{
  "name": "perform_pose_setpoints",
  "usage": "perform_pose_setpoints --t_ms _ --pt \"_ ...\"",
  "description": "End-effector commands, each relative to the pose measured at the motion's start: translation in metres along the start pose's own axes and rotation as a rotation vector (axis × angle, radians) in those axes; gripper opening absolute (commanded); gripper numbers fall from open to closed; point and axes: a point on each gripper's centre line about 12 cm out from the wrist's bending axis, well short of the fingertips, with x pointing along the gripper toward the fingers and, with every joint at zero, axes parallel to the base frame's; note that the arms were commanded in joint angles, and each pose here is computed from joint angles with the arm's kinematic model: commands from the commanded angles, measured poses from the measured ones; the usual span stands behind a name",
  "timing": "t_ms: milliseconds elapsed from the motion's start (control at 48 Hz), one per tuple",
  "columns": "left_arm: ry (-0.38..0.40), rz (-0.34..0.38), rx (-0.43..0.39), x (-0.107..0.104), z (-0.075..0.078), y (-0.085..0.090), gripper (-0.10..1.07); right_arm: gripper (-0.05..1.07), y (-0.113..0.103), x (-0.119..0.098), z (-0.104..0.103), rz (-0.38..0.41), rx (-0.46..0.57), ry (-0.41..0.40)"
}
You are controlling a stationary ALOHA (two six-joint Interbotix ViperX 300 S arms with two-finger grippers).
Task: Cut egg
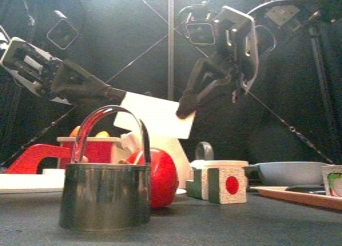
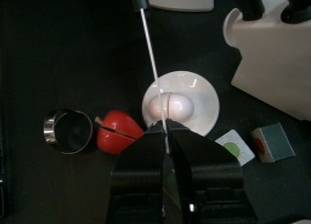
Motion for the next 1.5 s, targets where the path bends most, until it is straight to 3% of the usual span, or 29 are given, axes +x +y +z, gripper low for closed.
perform_pose_setpoints --t_ms 0,312,1479 --pt "0.016 -0.001 -0.001 0.002 -0.001 -0.001 0.39 0.37 0.001 -0.005 0.011 0.006 0.01 -0.031" --pt "0.119 0.025 -0.026 0.008 -0.017 0.003 0.39 0.37 0.0 0.009 -0.001 -0.009 0.009 0.011" --pt "0.16 0.059 -0.052 0.008 -0.022 0.007 0.39 0.37 0.004 0.019 -0.007 -0.009 0.004 0.032"
